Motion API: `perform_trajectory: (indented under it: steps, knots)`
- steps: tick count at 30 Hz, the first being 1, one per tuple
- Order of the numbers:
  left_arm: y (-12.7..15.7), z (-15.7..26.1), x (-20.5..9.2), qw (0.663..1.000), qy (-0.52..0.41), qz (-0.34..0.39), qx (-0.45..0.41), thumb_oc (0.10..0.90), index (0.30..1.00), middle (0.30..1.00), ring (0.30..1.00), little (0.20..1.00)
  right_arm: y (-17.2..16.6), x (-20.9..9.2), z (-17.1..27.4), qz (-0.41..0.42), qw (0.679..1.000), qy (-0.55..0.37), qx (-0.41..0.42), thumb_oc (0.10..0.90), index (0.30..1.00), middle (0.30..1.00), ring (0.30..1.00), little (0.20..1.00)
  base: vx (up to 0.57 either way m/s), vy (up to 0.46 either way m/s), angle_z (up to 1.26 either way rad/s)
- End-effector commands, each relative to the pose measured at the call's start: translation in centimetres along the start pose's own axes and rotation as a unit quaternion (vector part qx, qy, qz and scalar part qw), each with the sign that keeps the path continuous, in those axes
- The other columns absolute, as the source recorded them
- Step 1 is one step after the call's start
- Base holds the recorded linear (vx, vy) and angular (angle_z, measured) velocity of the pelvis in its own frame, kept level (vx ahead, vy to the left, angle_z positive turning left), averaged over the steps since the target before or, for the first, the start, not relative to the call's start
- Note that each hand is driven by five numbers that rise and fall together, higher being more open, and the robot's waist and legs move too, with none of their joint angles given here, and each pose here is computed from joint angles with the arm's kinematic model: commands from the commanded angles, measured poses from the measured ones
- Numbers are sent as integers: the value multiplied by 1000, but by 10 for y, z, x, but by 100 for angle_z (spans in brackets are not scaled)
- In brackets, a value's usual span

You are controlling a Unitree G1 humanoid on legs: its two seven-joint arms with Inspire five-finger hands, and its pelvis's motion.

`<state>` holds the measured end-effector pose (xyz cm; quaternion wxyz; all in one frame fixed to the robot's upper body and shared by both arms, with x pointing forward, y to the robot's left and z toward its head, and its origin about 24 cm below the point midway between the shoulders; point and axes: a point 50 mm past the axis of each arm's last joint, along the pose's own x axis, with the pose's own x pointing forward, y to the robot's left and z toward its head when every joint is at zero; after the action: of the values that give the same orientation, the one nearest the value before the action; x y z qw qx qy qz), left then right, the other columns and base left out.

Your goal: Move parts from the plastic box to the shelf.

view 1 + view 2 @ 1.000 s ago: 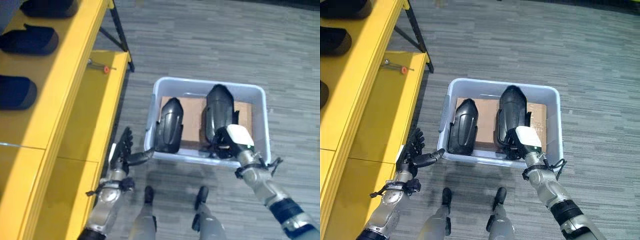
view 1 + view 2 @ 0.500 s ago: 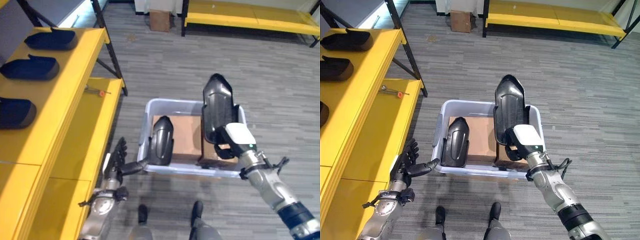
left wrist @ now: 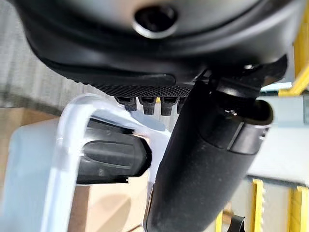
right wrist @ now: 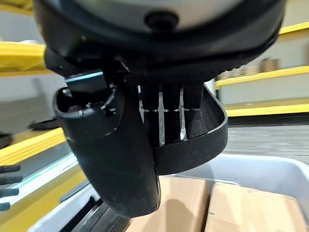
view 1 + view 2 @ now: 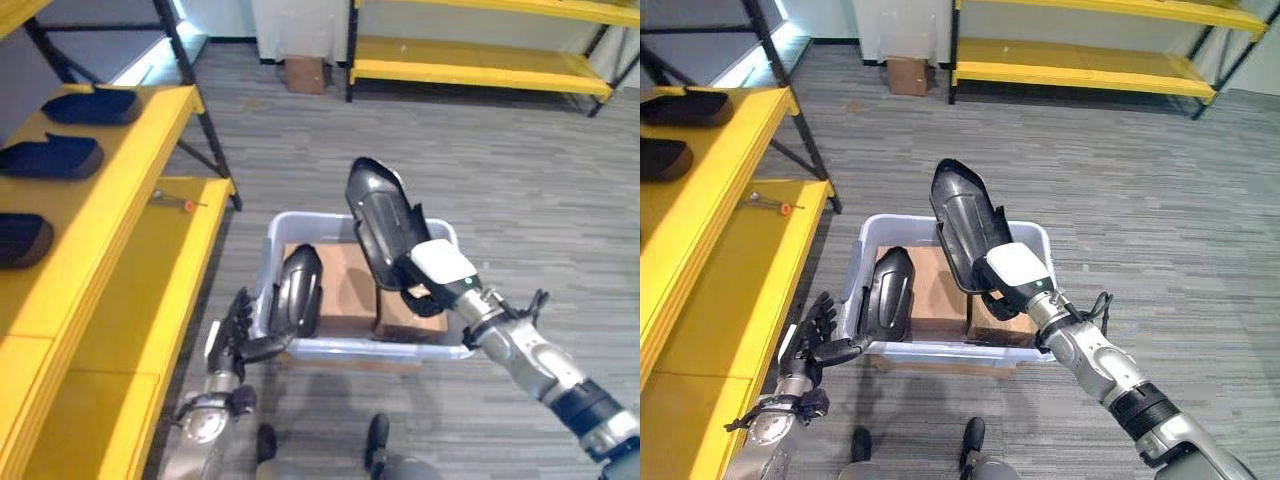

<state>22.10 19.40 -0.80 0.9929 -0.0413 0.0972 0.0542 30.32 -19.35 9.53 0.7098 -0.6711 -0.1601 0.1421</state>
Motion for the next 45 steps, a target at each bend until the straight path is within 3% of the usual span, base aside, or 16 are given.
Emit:
perform_trajectory:
  steps: [1,12,29,39,45]
  knots:
    - [1,36,9,996,-92,-16,13,900,1000,1000,1000,1000,-63,19,17,-163,985,-47,-2,400,300,300,300,300,-89,-81,123]
    - [-6,35,9,995,-85,-41,26,900,1000,1000,1000,1000,-35,-16,2,-146,988,22,46,400,300,300,300,300,-18,207,76]
    - [21,41,0,990,-103,7,93,900,1000,1000,1000,1000,-15,2,18,-123,990,25,63,400,300,300,300,300,13,243,41]
    - [15,37,1,991,-94,-3,91,900,1000,1000,1000,1000,-18,0,25,-123,987,-10,99,400,300,300,300,300,27,61,48]
    - [27,30,-10,994,-87,37,58,900,1000,1000,1000,1000,-21,3,31,-121,987,-32,101,400,300,300,300,300,1,-115,14]
